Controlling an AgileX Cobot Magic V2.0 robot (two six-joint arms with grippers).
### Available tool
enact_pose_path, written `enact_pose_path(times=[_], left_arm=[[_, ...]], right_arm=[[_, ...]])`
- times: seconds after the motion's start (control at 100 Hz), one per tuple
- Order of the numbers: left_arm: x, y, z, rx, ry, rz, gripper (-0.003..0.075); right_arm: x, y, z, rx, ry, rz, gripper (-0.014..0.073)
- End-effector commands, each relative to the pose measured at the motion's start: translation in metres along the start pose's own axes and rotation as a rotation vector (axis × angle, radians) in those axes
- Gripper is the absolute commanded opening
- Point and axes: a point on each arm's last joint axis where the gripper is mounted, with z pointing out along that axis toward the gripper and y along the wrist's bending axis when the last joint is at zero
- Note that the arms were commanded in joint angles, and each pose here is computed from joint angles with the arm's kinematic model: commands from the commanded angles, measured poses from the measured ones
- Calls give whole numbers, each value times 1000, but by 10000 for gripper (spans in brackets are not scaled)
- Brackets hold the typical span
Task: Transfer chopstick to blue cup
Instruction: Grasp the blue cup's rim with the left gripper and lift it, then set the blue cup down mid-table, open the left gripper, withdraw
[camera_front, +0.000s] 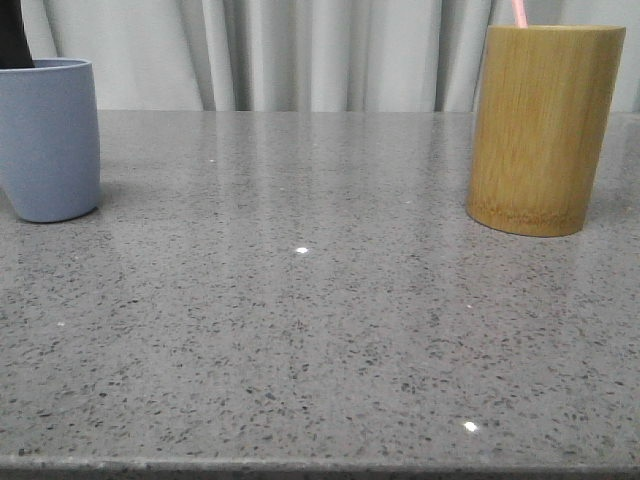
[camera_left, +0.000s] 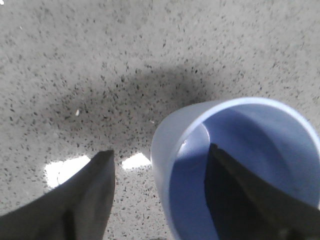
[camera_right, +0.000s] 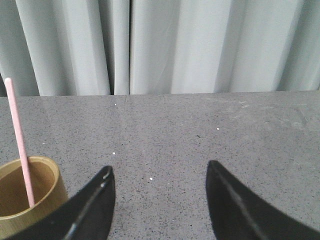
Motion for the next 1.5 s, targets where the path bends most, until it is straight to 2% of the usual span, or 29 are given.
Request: enact_pose_path(times=[0.0,0.12,0.32,0.49,0.6,1.0,1.14,1.28,1.49], left_arm=[[-3,-9,-18,18,-63,4,356],[-3,-9,-18,18,-63,4,242],[-3,-9,-18,18,-63,4,-20],[-3,-10,-18,29,-64,1,-19],[-4,-21,-17,54,-64,24,-19],[-32,-120,5,160,-50,261,-19],[-38,-146,17,185,-34,322,-19],[-39,-158,23,199,-20,350,-19],[-38,-162,24,227,-13,344,-18]], right_arm=[[-17,1,-1,-7,-112,-10,421],[-17,1,-1,-7,-112,-10,421],[-17,1,-1,-7,-112,-12,421],[-17,1,-1,-6,-111,-13,421],[-17,1,-1,-6,-111,-13,421],[-16,1,-1,-5,-104,-13,421],[-16,1,-1,-5,-99,-13,421],[-16,1,-1,-4,-99,-14,421],[-16,1,-1,-4,-99,-14,421]])
